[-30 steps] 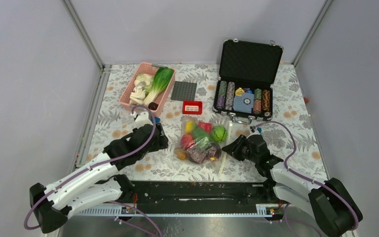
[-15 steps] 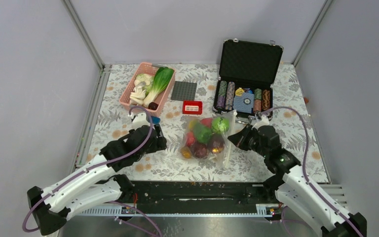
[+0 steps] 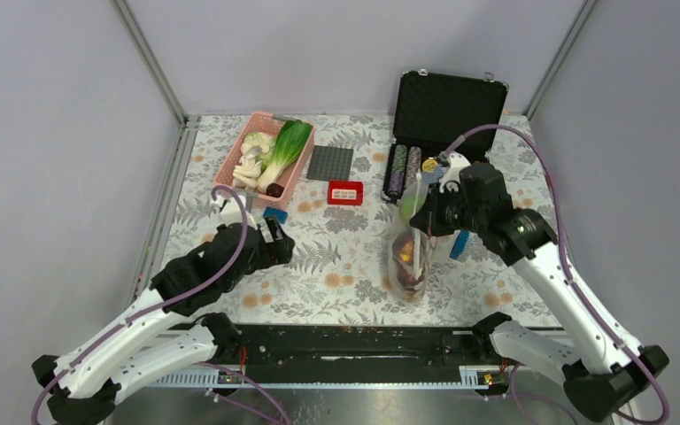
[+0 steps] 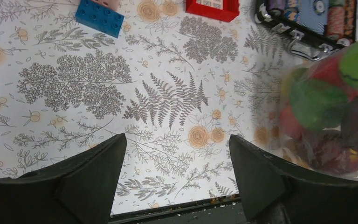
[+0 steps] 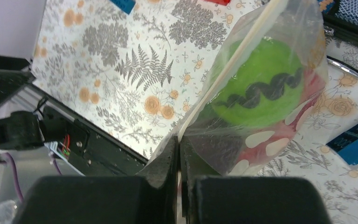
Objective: Open the zip-top bag and remove the fake food
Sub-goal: Pick up the zipper food storage bag at the center of the board.
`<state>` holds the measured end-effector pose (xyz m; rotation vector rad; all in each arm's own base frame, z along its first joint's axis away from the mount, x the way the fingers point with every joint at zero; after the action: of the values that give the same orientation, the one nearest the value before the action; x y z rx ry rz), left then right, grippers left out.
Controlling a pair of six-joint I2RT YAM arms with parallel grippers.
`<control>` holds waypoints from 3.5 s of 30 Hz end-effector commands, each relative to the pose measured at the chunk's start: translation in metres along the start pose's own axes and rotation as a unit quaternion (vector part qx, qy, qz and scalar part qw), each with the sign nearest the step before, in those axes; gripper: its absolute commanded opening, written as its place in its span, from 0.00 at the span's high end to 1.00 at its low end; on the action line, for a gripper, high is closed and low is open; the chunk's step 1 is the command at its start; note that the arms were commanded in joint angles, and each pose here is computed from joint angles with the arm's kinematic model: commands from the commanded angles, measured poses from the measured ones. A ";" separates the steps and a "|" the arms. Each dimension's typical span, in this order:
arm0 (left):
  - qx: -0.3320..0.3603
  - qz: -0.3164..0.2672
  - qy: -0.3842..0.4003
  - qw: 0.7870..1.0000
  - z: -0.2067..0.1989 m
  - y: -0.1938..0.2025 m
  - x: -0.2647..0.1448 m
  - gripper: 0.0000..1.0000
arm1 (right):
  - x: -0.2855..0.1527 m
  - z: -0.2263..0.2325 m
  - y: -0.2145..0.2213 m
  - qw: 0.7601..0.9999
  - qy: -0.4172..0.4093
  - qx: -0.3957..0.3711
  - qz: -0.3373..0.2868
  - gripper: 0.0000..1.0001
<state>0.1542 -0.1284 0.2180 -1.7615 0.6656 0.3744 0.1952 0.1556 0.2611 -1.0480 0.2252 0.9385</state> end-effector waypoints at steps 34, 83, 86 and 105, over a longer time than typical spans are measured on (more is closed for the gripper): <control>0.293 -0.209 0.350 0.865 -0.077 -0.013 -0.022 0.28 | -0.040 0.011 0.060 0.839 -0.087 -0.497 0.202 1.00; 0.539 -0.251 0.475 0.649 -0.154 0.002 -0.024 0.51 | -0.059 0.020 0.081 0.820 -0.186 -0.503 0.203 1.00; 0.541 -0.248 0.477 0.647 -0.155 0.003 -0.022 0.53 | -0.059 0.020 0.081 0.820 -0.186 -0.502 0.202 1.00; 0.546 -0.230 0.484 0.644 -0.155 0.010 -0.019 0.63 | -0.057 0.021 0.082 0.822 -0.191 -0.499 0.197 1.00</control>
<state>0.1226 -0.2664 0.2404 -0.6977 0.8943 -1.1484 0.0968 0.1485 0.2467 -1.8043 -0.4110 1.7102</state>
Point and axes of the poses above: each gripper's point midway between its finger pads, its own x axis out along the fingers, its own z axis along the line the jaws close on, y = z × x, the point moved 4 cm from there along -x, back along the fingers, and after that the axes turned 6 degrees about x, right-handed, at the moved point
